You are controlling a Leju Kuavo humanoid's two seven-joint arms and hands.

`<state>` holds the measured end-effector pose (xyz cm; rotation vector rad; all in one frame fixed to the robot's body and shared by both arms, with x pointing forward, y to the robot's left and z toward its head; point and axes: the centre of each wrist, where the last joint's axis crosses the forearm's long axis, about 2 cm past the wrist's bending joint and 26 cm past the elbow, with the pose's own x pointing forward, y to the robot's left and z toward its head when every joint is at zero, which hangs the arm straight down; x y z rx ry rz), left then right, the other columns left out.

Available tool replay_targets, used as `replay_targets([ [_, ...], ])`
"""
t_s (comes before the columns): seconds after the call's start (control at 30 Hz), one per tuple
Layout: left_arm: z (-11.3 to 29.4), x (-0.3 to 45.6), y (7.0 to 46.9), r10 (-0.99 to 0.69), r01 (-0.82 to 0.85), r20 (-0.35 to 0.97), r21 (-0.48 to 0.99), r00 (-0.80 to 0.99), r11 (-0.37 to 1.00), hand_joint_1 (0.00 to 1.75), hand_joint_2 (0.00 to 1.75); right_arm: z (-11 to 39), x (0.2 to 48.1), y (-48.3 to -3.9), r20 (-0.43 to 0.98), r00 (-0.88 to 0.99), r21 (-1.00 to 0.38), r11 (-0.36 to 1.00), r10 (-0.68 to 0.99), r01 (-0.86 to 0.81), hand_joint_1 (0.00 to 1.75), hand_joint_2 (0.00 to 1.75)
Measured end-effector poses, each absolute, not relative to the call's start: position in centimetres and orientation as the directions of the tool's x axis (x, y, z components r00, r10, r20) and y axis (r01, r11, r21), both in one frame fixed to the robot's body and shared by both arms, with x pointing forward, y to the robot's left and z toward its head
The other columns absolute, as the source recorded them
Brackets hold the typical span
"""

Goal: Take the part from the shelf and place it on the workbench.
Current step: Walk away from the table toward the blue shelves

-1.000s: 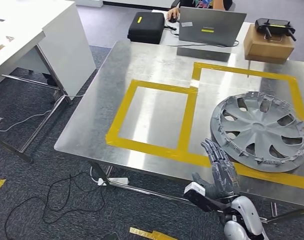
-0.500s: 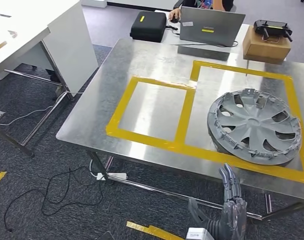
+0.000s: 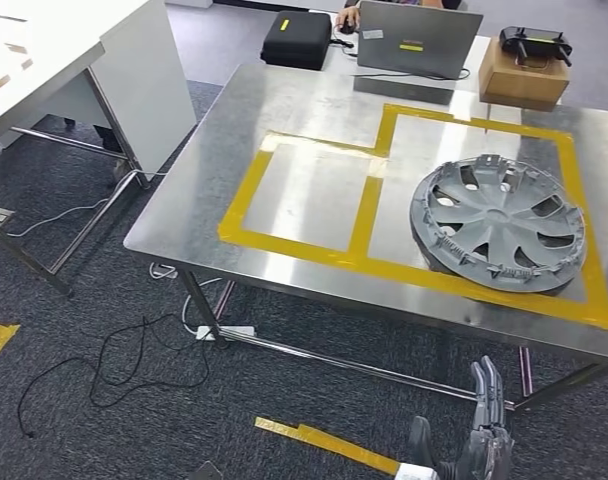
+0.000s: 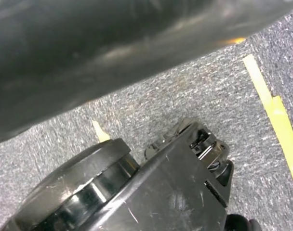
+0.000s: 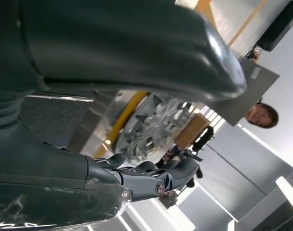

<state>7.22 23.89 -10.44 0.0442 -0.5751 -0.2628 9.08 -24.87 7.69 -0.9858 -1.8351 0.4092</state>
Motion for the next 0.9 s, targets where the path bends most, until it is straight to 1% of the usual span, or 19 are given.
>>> replay_targets([
  [0.13,-10.5,6.8,23.9,-0.243,0.215,0.527,0.115,0.814,0.97,0.0,0.0,5.6,8.9,-25.4,0.641,-0.085,-0.664,0.607,0.763,0.438,0.0,0.0],
  [0.33,-10.5,6.6,23.9,-0.208,0.171,0.52,0.118,0.829,0.978,0.0,0.0,-2.0,8.0,-28.1,0.712,0.175,-0.689,0.629,0.68,0.36,0.0,0.0],
  [0.43,-10.4,7.5,23.8,-0.173,0.131,0.52,0.116,0.836,0.985,0.0,0.0,-5.4,7.3,-28.7,0.735,0.329,-0.677,0.667,0.593,0.31,0.0,0.0],
  [0.53,-10.1,8.7,23.5,-0.13,0.082,0.517,0.114,0.846,0.99,0.0,0.0,-8.1,6.7,-28.0,0.768,0.464,-0.591,0.768,0.441,0.247,0.0,0.0],
  [0.6,-9.9,9.6,23.3,-0.103,0.052,0.516,0.112,0.85,0.992,0.0,0.0,-9.2,6.1,-27.3,0.767,0.547,-0.518,0.827,0.337,0.217,0.0,0.0],
  [0.77,-9.6,10.9,23.1,-0.065,0.007,0.523,0.111,0.85,0.994,0.0,0.0,-10.2,5.5,-25.9,0.724,0.66,-0.42,0.886,0.199,0.194,0.0,0.0],
  [0.9,-9.1,12.5,23.2,0.013,-0.086,0.512,0.119,0.859,0.989,0.0,0.0,-10.4,5.7,-24.6,0.647,0.759,-0.311,0.935,0.078,0.17,0.0,0.0],
])
